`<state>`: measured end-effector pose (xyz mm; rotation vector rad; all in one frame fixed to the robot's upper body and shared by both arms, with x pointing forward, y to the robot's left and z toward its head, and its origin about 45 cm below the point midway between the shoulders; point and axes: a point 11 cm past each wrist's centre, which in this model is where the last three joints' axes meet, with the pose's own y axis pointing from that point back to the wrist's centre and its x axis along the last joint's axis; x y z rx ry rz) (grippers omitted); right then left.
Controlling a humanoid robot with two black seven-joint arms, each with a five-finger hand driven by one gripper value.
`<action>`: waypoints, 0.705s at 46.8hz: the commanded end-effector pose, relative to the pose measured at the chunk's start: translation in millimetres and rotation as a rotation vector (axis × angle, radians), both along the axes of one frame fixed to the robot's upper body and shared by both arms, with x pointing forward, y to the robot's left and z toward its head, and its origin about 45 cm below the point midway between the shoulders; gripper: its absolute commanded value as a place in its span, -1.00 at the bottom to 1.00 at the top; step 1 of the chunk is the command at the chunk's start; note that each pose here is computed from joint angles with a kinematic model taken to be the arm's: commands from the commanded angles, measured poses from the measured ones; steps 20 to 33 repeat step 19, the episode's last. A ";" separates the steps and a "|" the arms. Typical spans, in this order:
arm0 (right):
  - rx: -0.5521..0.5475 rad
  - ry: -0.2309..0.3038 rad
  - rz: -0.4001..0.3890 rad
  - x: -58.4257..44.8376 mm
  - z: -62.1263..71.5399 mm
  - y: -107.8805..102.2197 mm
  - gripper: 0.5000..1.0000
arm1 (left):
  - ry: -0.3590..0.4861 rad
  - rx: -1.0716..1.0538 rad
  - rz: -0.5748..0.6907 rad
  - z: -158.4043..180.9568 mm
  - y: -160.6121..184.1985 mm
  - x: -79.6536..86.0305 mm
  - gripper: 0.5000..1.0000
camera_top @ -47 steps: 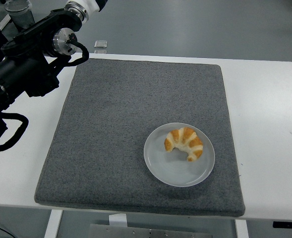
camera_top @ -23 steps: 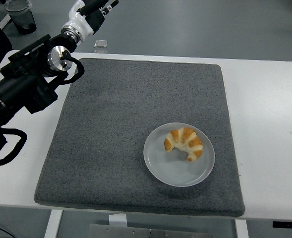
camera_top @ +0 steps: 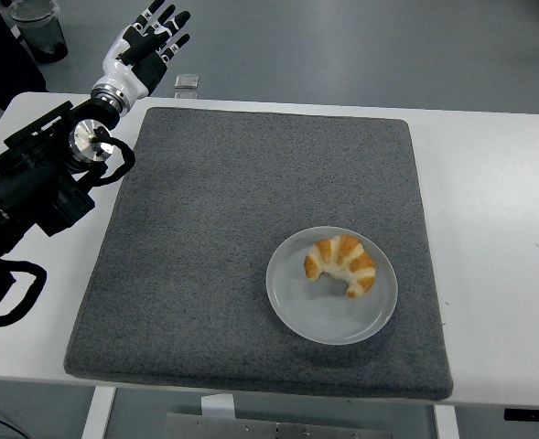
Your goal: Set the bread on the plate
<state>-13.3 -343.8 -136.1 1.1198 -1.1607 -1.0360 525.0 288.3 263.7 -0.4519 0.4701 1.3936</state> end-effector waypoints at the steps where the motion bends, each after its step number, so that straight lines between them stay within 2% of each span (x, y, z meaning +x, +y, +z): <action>1: -0.001 -0.007 0.002 4.4 0.2 -0.5 0.72 | 0.003 -0.001 0.000 -1.6 0.2 -0.6 0.93; 33: -0.003 -0.008 0.006 5.3 0.2 -0.7 0.72 | 0.005 -0.009 -0.010 -7.0 -0.1 -3.2 0.93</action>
